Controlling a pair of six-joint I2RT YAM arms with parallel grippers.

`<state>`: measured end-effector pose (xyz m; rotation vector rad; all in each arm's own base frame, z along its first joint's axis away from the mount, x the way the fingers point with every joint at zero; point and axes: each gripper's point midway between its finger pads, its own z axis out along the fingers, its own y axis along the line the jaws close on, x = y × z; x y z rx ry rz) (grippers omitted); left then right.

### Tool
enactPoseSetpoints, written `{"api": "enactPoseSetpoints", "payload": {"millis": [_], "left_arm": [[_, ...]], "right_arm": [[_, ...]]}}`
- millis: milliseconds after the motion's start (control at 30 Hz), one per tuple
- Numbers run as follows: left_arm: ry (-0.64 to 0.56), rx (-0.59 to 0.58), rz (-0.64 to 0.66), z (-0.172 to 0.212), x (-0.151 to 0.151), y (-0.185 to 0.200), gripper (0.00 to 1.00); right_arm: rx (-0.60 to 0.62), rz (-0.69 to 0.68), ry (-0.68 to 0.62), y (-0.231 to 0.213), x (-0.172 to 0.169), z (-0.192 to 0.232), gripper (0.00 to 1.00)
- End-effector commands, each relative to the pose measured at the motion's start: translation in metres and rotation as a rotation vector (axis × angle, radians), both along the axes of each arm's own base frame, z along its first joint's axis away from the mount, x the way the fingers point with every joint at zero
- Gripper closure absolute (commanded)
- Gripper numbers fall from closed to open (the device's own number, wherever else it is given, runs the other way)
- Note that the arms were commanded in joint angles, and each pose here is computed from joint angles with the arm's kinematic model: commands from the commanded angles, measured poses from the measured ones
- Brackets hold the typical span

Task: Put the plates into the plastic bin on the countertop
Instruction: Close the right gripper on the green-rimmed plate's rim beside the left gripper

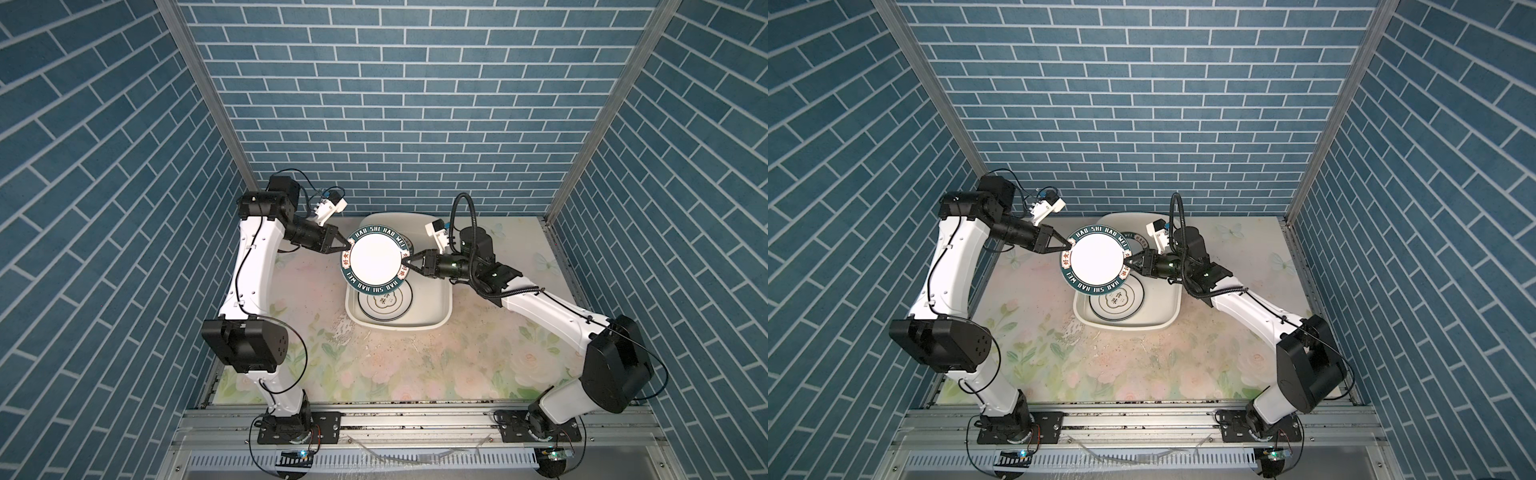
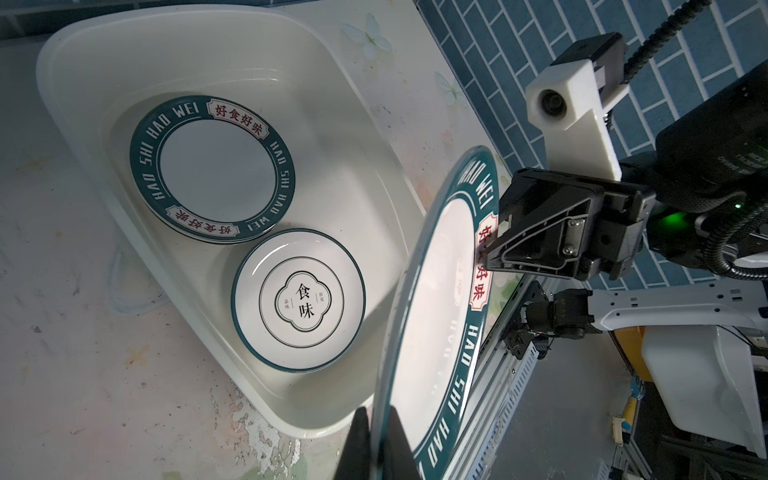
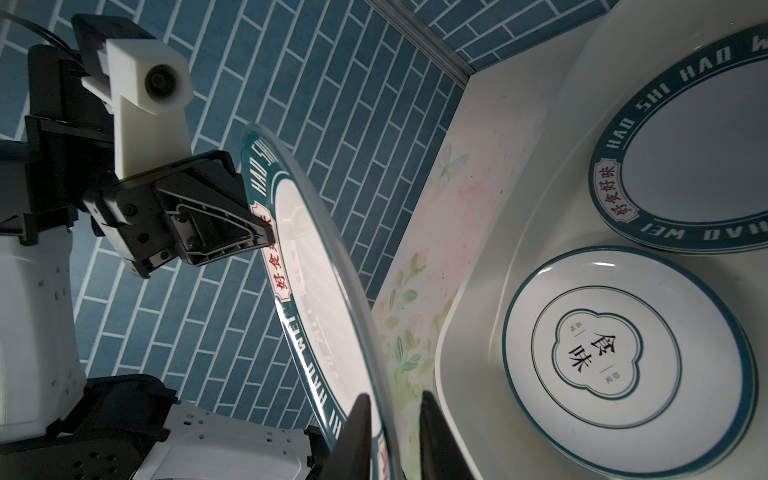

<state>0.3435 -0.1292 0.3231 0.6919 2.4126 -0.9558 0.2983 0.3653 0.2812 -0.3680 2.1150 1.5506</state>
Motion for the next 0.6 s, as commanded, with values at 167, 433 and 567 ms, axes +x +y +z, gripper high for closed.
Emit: {"api": "enactPoseSetpoints", "payload": {"millis": [167, 433, 567], "left_arm": [[-0.024, -0.041, -0.029, 0.0158, -0.0142, -0.0101, 1.00], [-0.020, -0.043, -0.028, 0.0148, -0.0140, -0.0102, 0.94], [-0.023, -0.039, -0.026, 0.0151, -0.0141, -0.0098, 0.77]], "right_arm": [[0.035, 0.014, -0.045, 0.0059, 0.0015, 0.0118, 0.85], [0.051, 0.015, -0.043, 0.0051, -0.0003, 0.0134, 0.98], [0.067, 0.013, -0.046, 0.0053, -0.0005, 0.0167, 1.00]]}}
